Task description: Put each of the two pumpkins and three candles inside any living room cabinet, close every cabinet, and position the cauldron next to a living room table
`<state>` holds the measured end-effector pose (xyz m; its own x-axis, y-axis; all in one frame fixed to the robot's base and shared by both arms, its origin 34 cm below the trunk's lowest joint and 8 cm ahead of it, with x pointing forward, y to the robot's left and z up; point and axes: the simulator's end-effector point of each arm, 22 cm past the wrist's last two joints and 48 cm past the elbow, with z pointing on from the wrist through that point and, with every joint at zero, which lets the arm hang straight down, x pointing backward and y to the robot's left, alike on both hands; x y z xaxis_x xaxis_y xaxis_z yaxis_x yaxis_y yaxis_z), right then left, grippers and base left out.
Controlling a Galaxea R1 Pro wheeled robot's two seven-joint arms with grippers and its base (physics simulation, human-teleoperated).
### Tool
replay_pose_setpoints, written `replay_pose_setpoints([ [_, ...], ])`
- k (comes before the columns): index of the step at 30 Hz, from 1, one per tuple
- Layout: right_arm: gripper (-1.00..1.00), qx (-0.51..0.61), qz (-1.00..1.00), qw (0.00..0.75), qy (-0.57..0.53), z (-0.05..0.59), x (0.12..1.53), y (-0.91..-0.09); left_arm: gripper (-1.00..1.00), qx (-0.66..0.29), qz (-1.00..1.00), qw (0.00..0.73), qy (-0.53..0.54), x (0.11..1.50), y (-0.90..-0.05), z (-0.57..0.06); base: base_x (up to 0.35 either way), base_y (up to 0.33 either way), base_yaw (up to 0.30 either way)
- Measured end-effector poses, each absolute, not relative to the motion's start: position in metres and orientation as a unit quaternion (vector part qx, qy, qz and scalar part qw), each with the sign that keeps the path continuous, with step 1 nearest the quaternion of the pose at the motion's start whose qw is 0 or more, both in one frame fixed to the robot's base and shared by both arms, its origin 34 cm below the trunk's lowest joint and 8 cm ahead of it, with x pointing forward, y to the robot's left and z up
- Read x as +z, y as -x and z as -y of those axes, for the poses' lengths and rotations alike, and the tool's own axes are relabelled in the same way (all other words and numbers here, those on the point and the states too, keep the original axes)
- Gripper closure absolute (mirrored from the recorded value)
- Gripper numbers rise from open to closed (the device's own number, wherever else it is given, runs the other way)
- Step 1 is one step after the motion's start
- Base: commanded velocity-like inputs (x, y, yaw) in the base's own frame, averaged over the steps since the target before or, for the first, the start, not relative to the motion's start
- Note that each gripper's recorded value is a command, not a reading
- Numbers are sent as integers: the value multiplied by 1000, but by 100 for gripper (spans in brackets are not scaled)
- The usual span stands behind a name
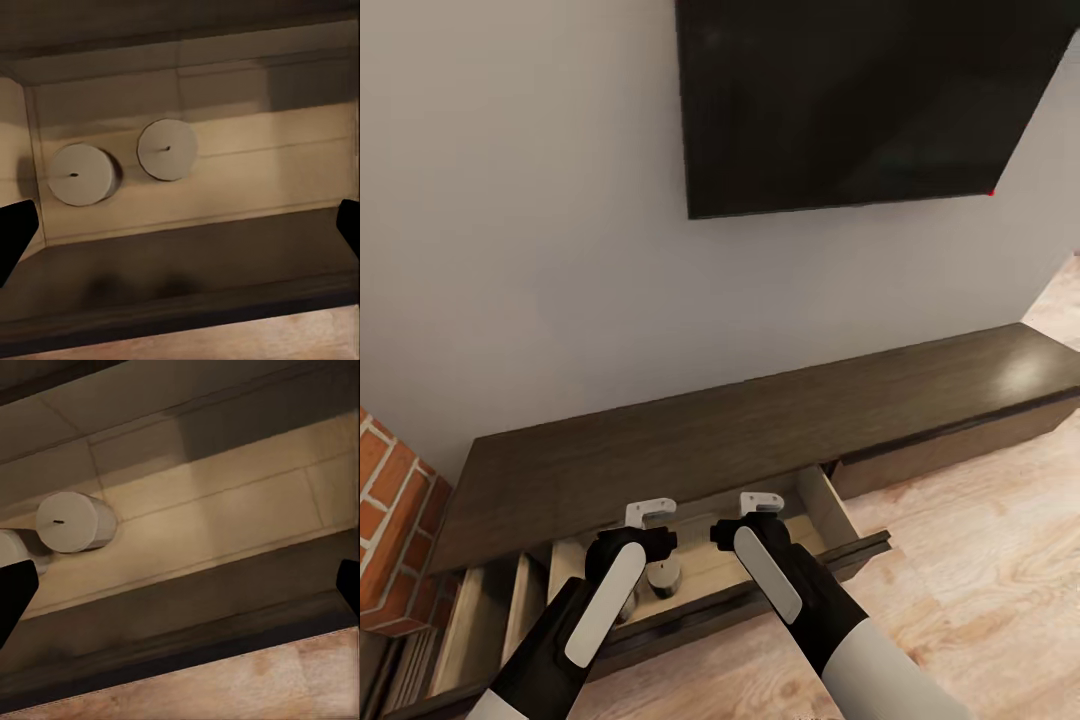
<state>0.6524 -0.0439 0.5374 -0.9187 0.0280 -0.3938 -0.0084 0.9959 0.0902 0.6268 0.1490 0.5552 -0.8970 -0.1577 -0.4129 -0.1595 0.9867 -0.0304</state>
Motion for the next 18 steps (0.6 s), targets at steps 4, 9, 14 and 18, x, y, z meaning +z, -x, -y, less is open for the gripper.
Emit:
replay_pose_setpoints([
  [4, -100, 45, -978, 203, -5, 44, 547, -654, -100, 2, -974, 213, 81, 564, -628, -149, 0, 0, -278],
  [9, -100, 45, -978, 204, -5, 44, 558, -656, -100, 2, -973, 214, 81, 576, -630, -149, 0, 0, -278],
  [14, -100, 45, -977, 206, -5, 44, 570, -658, -100, 1, -973, 216, 81, 587, -632, -148, -83, 0, -278],
  [18, -100, 46, -977, 207, -6, 44, 579, -660, -100, 1, -973, 217, 81, 596, -633, -148, -165, 0, -278],
])
